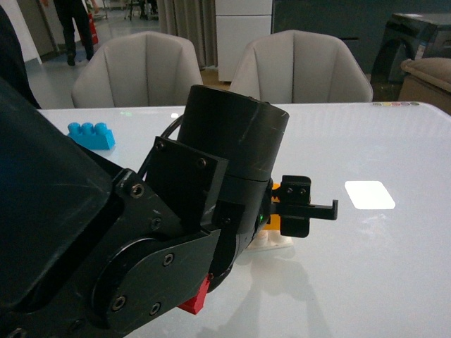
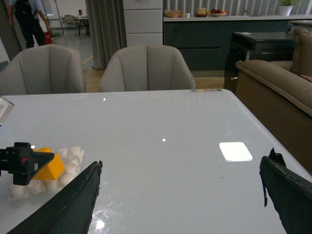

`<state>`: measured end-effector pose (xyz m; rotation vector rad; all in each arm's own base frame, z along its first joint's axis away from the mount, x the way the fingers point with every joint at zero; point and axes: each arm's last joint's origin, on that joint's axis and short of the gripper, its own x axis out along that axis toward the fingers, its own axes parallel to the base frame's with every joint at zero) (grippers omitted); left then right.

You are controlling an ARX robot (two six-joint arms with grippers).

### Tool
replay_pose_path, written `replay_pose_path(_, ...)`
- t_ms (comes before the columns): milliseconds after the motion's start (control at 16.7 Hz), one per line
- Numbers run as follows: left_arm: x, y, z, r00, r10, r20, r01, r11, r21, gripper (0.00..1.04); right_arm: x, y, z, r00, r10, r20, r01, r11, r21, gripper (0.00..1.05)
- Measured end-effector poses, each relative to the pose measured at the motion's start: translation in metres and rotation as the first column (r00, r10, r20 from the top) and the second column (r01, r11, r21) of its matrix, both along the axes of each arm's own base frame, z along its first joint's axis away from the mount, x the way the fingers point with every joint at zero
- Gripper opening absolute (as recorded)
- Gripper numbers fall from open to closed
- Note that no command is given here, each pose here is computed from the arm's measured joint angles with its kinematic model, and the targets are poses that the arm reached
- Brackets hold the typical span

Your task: Insert yellow block into base center

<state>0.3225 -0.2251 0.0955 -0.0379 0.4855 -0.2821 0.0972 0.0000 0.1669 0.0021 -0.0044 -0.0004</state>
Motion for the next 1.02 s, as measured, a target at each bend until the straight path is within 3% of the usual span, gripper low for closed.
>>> replay_pose_path(419,0.026,0.007,-0.016,0.995,0.100,0.007,-0.100,0.994,0.049,0.58,0.000,0.000,0.000,1.000,0.000,0.000,0.000,1.000,0.000,0.98)
replay_pose_path(1018,0.024,-0.004,-0.025,0.995,0.102,0.013,-0.103,0.993,0.057,0.58,0.000,0.000,0.000,1.000,0.000,0.000,0.000,1.000,0.000,0.98)
